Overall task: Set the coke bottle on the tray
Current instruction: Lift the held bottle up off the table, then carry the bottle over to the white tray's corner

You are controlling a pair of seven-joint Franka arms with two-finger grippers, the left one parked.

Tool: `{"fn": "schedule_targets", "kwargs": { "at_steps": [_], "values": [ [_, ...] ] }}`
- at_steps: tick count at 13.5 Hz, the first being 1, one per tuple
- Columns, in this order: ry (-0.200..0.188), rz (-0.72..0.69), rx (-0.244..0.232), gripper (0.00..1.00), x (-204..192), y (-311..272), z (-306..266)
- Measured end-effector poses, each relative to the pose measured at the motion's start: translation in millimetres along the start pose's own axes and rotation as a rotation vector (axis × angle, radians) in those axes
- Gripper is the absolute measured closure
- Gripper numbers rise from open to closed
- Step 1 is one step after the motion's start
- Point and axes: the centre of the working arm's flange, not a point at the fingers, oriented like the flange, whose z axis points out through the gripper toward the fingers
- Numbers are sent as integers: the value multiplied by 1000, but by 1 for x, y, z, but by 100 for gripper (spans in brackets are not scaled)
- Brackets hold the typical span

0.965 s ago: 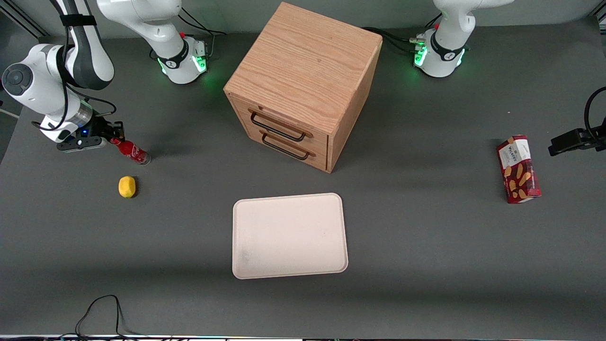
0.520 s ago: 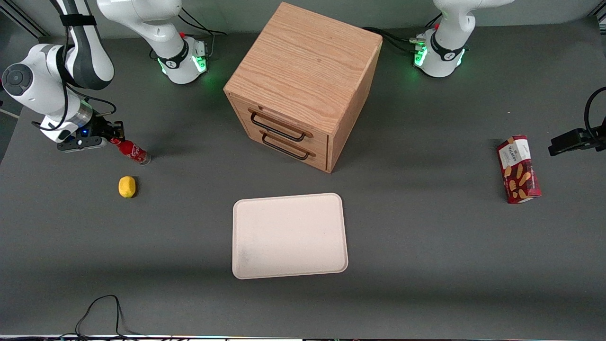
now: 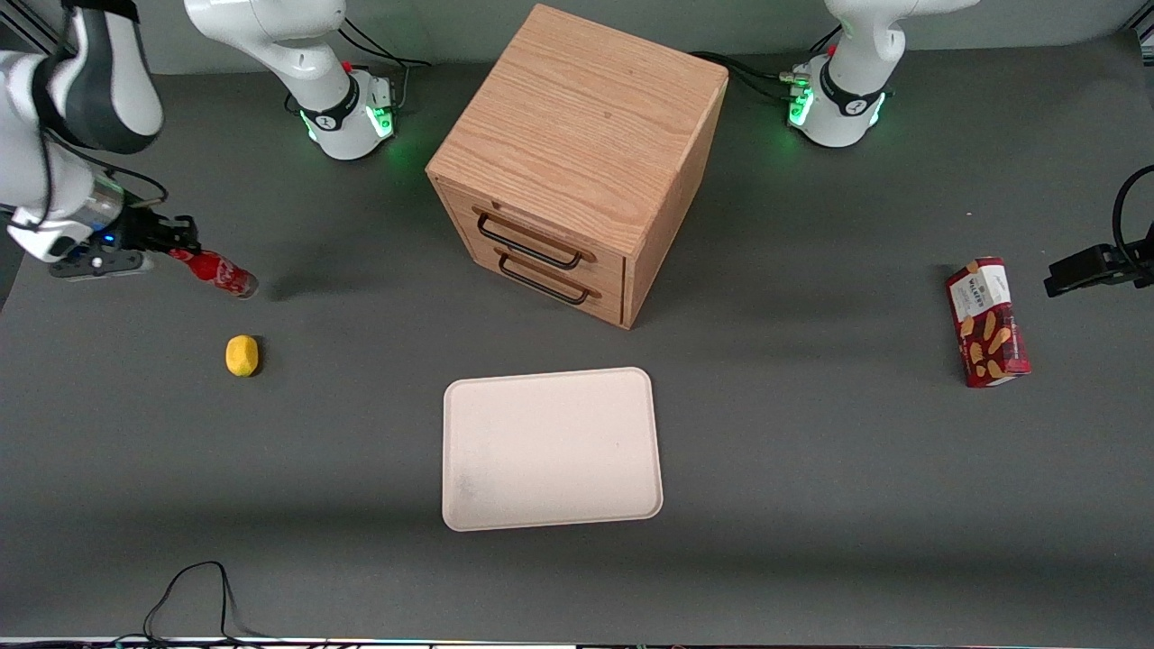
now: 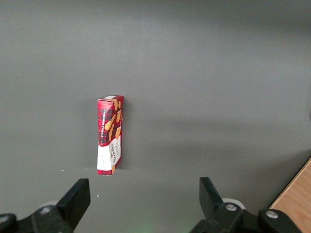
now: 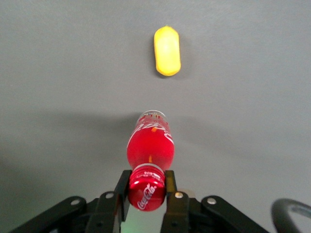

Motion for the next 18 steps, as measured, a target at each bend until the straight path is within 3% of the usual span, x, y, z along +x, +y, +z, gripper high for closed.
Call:
{"fn": "schedule_targets", "kwargs": {
  "at_steps": [6, 9, 14, 18],
  "values": [
    [-25, 0, -3, 68, 12, -13, -137],
    [-52, 12, 14, 68, 37, -14, -189],
    [-94, 17, 15, 68, 114, -46, -199],
    [-84, 82, 2, 68, 181, -130, -182]
  ]
}}
